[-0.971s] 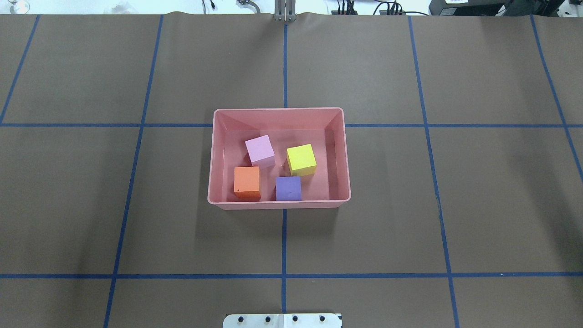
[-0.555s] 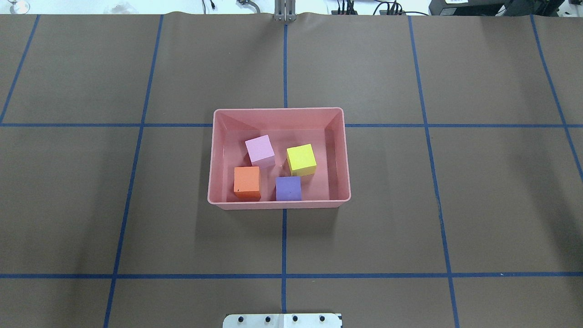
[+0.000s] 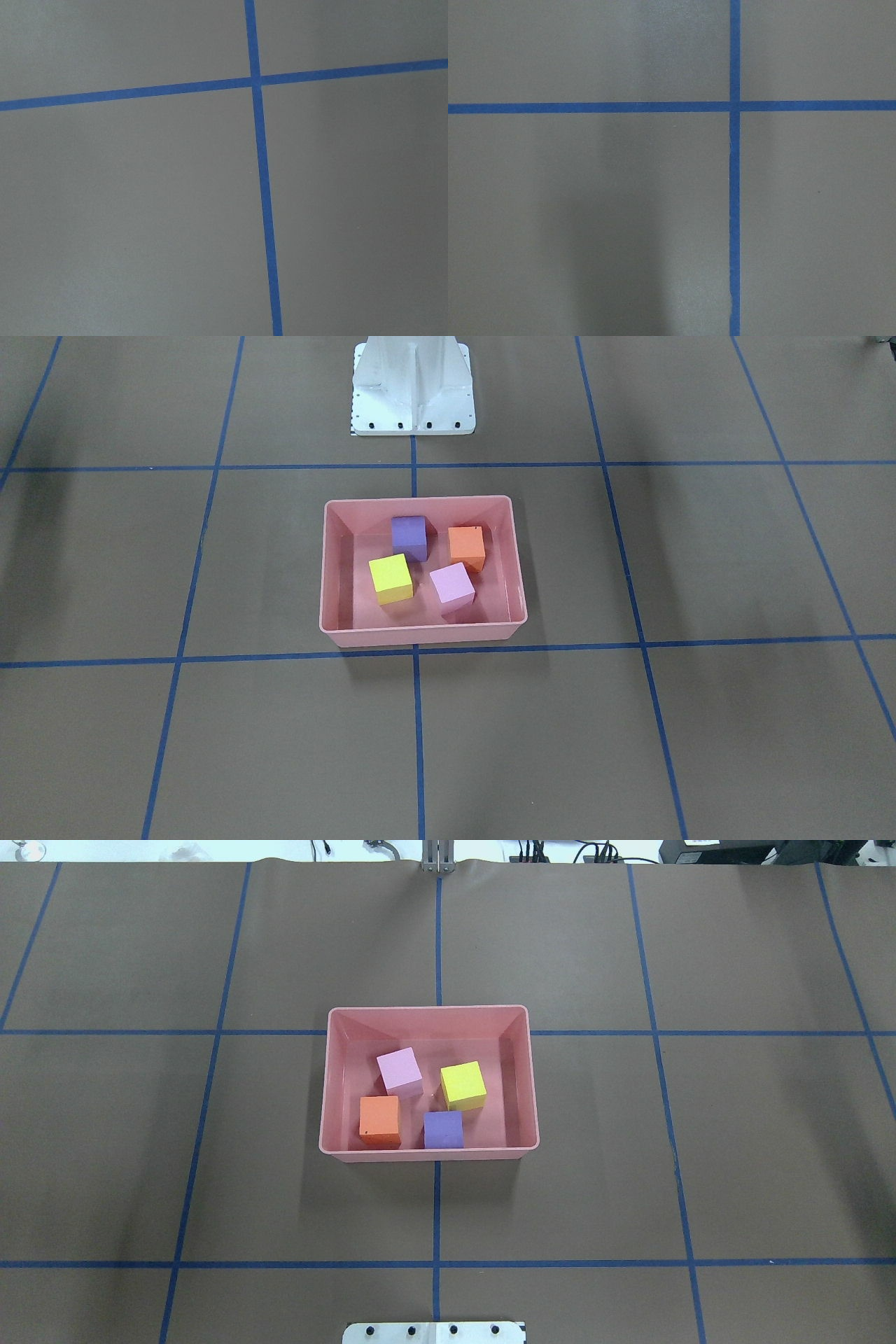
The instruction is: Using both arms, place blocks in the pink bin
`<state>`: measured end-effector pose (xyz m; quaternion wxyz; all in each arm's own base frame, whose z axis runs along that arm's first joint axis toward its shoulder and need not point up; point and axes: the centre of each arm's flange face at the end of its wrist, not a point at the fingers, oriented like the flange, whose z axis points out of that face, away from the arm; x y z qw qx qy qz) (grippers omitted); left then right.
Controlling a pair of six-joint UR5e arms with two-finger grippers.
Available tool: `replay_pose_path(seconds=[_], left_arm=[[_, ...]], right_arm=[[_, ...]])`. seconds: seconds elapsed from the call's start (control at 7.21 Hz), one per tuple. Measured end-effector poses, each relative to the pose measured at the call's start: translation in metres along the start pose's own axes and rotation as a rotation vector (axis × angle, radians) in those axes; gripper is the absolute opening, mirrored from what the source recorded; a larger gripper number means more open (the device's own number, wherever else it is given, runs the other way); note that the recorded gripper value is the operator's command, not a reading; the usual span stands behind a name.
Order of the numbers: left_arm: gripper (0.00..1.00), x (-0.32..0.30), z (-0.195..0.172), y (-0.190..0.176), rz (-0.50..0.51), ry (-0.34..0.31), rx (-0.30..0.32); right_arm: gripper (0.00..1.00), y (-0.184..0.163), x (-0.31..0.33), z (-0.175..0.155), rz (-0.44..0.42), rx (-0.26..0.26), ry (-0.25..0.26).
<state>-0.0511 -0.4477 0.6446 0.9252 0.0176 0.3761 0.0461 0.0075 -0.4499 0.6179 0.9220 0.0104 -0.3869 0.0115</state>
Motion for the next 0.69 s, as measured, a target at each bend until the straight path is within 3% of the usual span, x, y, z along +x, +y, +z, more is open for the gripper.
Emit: replay_pose_path(seconds=[0.69], left_arm=[[1.00,0.0023,-0.0023,-0.0019,0.005,0.002,0.006]], right_arm=[[1.00,0.0005,-0.0001,-0.0001,0.001,0.000,-0.001]])
